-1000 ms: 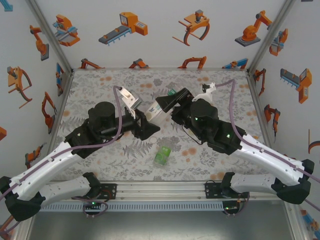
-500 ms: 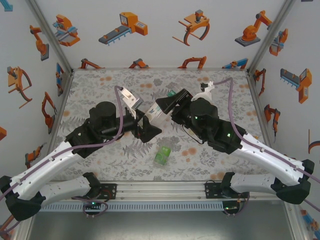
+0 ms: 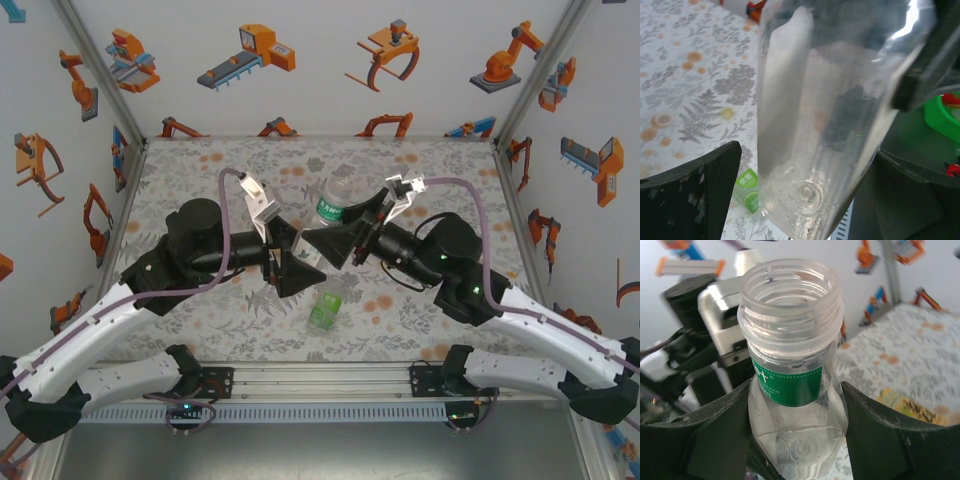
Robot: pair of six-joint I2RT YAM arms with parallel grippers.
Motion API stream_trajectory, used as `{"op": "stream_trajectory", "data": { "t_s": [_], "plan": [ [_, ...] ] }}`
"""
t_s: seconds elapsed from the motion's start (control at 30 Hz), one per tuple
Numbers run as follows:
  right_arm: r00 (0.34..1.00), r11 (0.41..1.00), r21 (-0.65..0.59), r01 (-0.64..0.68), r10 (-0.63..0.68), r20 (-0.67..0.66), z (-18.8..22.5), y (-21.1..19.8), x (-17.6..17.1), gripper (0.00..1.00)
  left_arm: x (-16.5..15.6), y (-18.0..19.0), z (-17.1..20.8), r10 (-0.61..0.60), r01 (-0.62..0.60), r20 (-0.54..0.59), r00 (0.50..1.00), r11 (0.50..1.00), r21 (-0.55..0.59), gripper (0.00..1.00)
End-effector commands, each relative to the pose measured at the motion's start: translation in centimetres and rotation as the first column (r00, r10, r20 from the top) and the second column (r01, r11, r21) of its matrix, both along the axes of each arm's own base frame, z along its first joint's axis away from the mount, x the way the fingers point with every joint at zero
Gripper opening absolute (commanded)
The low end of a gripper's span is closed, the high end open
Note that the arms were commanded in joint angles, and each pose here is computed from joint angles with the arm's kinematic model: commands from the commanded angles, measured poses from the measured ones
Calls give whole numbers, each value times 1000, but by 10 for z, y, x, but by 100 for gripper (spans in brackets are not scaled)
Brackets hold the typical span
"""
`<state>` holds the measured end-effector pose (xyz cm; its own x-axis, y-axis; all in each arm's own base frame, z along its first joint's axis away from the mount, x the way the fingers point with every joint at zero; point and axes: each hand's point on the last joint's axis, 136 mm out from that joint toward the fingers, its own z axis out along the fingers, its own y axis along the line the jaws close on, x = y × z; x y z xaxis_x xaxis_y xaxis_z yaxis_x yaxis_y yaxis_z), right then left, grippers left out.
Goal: Screw on the bottle caps
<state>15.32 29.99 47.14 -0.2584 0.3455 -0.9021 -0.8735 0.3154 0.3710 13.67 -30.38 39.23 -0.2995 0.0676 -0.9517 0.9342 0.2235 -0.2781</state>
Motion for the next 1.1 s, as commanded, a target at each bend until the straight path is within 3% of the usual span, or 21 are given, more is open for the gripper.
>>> {"op": "stream_trajectory", "data": {
  "t_s": [0.0,0.23,0.43,0.83,0.87,0.93,1.07],
  "plan": [
    [942,981,25,-191,176,285,39,-3,-49,14,-24,1,34,-114,121,66,991,986,-112,93],
    [923,961,94,-258,217,316,53,-2,-58,9,-33,-3,57,-171,190,108,979,963,-193,88],
    [926,960,116,-254,207,316,57,-1,-56,4,-41,-13,53,-267,277,77,960,947,-163,82],
    [938,971,95,-221,185,292,50,-4,-52,0,-46,-7,52,-266,281,108,958,948,-152,52],
    [940,972,93,-214,179,291,50,-5,-51,4,-46,-6,51,-265,279,109,958,949,-148,50],
    [944,975,89,-201,169,284,49,-6,-50,22,-46,-5,49,-257,272,111,960,952,-144,48],
    [952,983,76,-166,139,274,48,-11,-46,66,-43,-1,43,-222,236,115,968,963,-126,43]
  ]
}}
